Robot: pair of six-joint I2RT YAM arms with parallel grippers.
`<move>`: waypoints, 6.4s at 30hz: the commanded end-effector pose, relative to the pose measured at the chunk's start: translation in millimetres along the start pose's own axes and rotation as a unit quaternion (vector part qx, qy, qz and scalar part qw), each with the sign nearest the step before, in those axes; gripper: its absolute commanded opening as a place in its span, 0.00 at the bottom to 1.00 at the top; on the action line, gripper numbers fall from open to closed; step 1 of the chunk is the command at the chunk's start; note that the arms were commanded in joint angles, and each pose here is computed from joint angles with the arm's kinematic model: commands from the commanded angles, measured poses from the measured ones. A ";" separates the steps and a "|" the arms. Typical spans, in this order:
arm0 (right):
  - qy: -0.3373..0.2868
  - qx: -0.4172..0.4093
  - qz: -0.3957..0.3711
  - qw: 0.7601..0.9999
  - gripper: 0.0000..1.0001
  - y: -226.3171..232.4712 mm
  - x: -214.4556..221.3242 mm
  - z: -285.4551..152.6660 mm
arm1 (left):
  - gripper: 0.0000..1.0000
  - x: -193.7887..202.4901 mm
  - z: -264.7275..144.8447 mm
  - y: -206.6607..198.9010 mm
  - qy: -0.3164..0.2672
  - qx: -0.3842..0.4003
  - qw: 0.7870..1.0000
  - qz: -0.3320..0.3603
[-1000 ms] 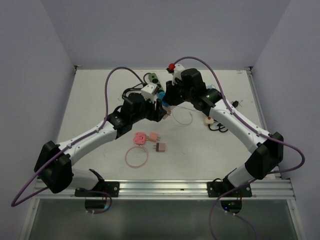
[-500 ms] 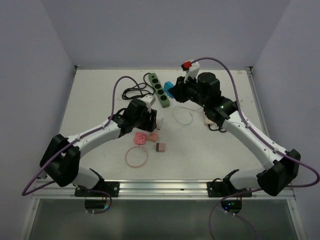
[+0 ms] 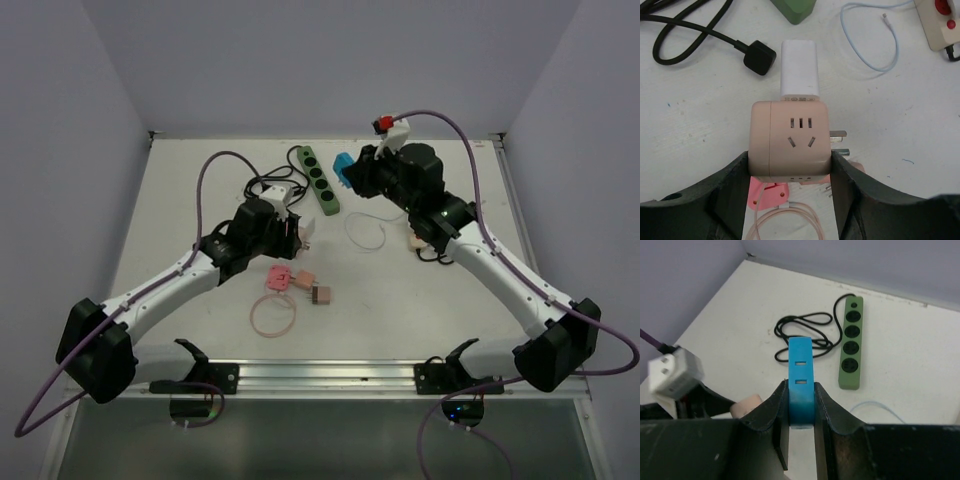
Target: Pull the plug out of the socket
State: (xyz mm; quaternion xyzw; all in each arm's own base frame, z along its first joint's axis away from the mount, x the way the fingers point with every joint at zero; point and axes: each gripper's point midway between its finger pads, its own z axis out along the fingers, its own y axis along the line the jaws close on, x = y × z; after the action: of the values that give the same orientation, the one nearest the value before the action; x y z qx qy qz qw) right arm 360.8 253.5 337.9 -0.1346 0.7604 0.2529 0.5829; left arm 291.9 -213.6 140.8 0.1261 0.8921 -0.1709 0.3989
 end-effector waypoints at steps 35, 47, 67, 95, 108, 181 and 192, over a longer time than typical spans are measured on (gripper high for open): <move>0.233 -0.029 0.297 0.926 0.58 -2.7 298.1 -22.6 | 0.21 30.3 21.5 54.2 -0.060 -0.043 0.993 -0.092; 0.233 -0.037 0.275 0.932 0.71 -1.9 290.6 -23.1 | 0.80 29.8 16.8 52.6 -0.006 -0.057 0.994 -0.089; 0.229 -0.046 0.239 0.942 0.89 -2.6 283.0 -28.5 | 0.95 22.6 47.4 66.7 0.124 -0.124 0.984 -0.031; 0.191 -0.063 0.185 0.962 0.92 0.7 240.8 -32.5 | 0.00 -7.4 53.5 50.6 0.068 -0.079 0.994 -0.026; 0.056 -0.089 0.245 0.964 0.93 28.6 108.3 -16.7 | 0.00 -83.9 -39.5 -21.2 -0.115 0.094 0.986 0.077; -0.007 0.098 0.158 0.983 0.00 -49.8 16.7 -46.2 | 0.00 -54.9 -39.1 -5.2 -0.110 0.046 0.981 0.154; 0.289 0.092 0.130 0.944 0.00 -57.4 197.1 -33.7 | 0.00 -62.1 -42.2 88.1 -0.103 -0.189 0.975 0.056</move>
State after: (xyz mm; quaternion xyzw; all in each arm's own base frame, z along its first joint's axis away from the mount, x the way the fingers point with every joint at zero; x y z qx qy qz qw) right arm 329.2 208.3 177.8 -0.0090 0.8993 0.2254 0.3746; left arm 319.7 -149.3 174.5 0.1565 0.8599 -0.0361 0.4845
